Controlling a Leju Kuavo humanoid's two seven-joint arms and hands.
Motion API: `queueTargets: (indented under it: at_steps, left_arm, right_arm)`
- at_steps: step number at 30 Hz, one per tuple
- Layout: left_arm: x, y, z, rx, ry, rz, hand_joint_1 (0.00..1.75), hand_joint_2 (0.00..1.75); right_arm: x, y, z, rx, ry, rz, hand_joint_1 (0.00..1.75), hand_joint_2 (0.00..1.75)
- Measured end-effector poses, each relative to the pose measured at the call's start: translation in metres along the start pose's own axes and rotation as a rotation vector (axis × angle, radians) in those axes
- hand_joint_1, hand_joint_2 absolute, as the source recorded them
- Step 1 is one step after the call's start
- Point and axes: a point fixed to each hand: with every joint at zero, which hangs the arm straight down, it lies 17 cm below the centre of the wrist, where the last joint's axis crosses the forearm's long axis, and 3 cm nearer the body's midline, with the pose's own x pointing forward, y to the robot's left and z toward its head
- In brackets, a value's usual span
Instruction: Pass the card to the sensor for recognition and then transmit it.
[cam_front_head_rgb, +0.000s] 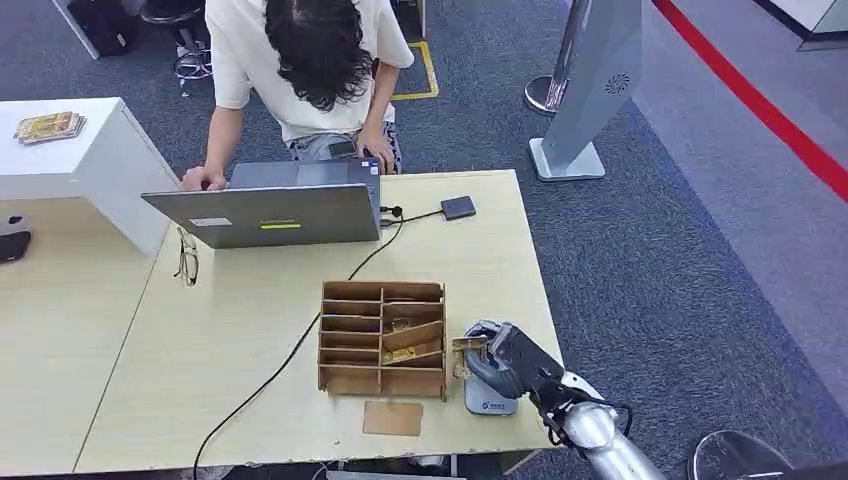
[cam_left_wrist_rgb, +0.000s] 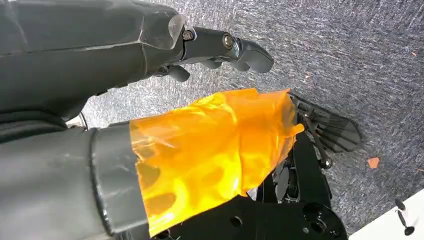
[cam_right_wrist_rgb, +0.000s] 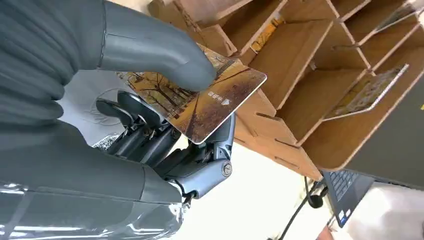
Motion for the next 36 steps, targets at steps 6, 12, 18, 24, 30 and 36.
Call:
queueTargets:
  at_steps: [6,12,18,24,30,36]
  left_arm:
    - [-0.002,0.0,0.0,-0.002,0.01,-0.002,0.0,0.0]
    - [-0.002,0.001,0.0,-0.003,0.01,-0.007,0.0,0.0]
    - [-0.002,0.0,0.001,-0.004,0.011,-0.01,0.0,0.0]
    - [-0.002,0.0,0.001,-0.005,0.012,-0.006,0.0,0.0]
    - [0.0,-0.003,0.001,-0.008,0.008,-0.003,0.0,0.0]
    - [0.001,-0.003,0.001,-0.009,0.009,0.0,0.0,0.0]
  right_arm:
    - [-0.009,-0.001,0.002,0.002,0.022,0.045,1.75,1.75]
    - [-0.018,-0.003,0.003,-0.008,0.045,0.06,1.75,1.75]
    - [-0.024,-0.005,0.003,-0.009,0.058,0.077,1.75,1.75]
    - [-0.032,-0.011,0.0,-0.018,0.077,0.093,1.75,1.75]
    - [-0.035,-0.017,-0.003,-0.028,0.083,0.102,1.75,1.75]
    - [-0.036,-0.02,-0.004,-0.032,0.088,0.105,1.75,1.75]
